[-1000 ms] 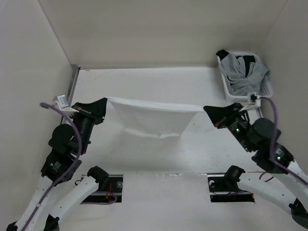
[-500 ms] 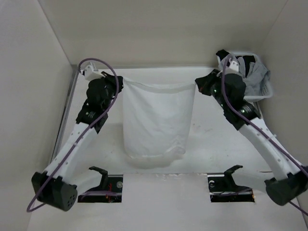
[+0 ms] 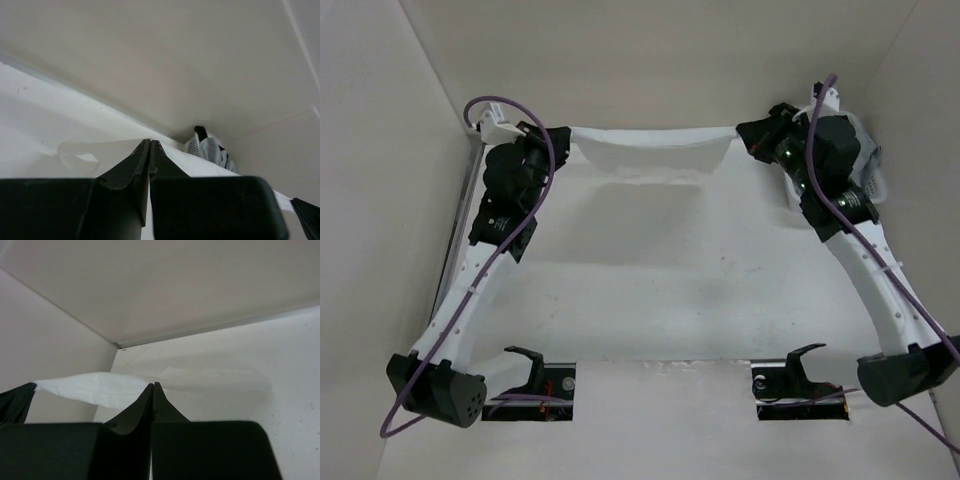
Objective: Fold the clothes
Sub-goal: Fold the tank top
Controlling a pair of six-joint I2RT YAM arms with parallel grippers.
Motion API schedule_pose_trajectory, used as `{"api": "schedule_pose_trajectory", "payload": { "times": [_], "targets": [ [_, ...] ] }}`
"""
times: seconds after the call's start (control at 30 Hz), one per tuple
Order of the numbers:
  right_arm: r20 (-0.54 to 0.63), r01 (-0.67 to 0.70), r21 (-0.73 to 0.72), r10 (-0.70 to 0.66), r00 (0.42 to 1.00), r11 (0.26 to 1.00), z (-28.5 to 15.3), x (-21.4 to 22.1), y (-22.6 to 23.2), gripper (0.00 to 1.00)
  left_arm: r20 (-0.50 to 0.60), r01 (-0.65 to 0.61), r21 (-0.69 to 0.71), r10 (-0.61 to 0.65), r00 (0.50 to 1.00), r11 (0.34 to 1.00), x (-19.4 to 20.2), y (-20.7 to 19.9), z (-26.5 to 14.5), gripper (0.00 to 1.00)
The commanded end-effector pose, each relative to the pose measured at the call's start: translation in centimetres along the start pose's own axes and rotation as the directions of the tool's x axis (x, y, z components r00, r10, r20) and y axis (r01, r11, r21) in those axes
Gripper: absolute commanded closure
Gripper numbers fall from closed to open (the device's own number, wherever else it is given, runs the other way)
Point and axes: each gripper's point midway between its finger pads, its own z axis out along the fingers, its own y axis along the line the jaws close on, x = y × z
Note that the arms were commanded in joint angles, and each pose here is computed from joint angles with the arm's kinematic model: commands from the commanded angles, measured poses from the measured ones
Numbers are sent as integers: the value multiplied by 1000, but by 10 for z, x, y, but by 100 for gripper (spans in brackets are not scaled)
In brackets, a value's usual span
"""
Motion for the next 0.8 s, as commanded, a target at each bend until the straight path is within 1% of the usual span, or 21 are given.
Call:
{"api": "schedule_pose_trajectory", "payload": {
  "times": [0.0,0.07,0.17,0.27,0.37,0.47,0.6,0.7,0.77],
  "targets": [
    [40,5,-51,-3,999,999,-23,-6,10,100,58,0,73,-5,998,997,-11,-16,-21,99],
    [19,-11,-24,11,1000,1000,-30,16,-7,100,29,1,50,-3,1000,999,12,3,-26,99],
    [-44,-44,12,44,998,999,-39,67,-34,99,-28,-5,-10,5,1000,1000,55,45,-38,99],
    [-126,-79,65,87,988,995,-54,133,-69,99,-96,-14,-77,6,995,997,100,95,-57,98],
    [-227,-103,133,131,965,986,-74,203,-106,99,-163,-23,-146,-1,987,989,137,142,-83,98],
    [-321,-122,167,171,932,978,-101,257,-123,100,-219,-34,-194,-10,976,980,161,172,-110,98],
    [-391,-147,168,203,898,975,-143,292,-118,100,-271,-41,-242,-27,962,969,177,189,-153,99],
    [-426,-160,177,222,877,971,-167,305,-113,100,-291,-44,-279,-40,956,959,182,198,-178,99],
    [-439,-157,173,219,871,972,-176,308,-110,100,-289,-34,-289,-53,956,957,182,199,-186,99]
  ]
}}
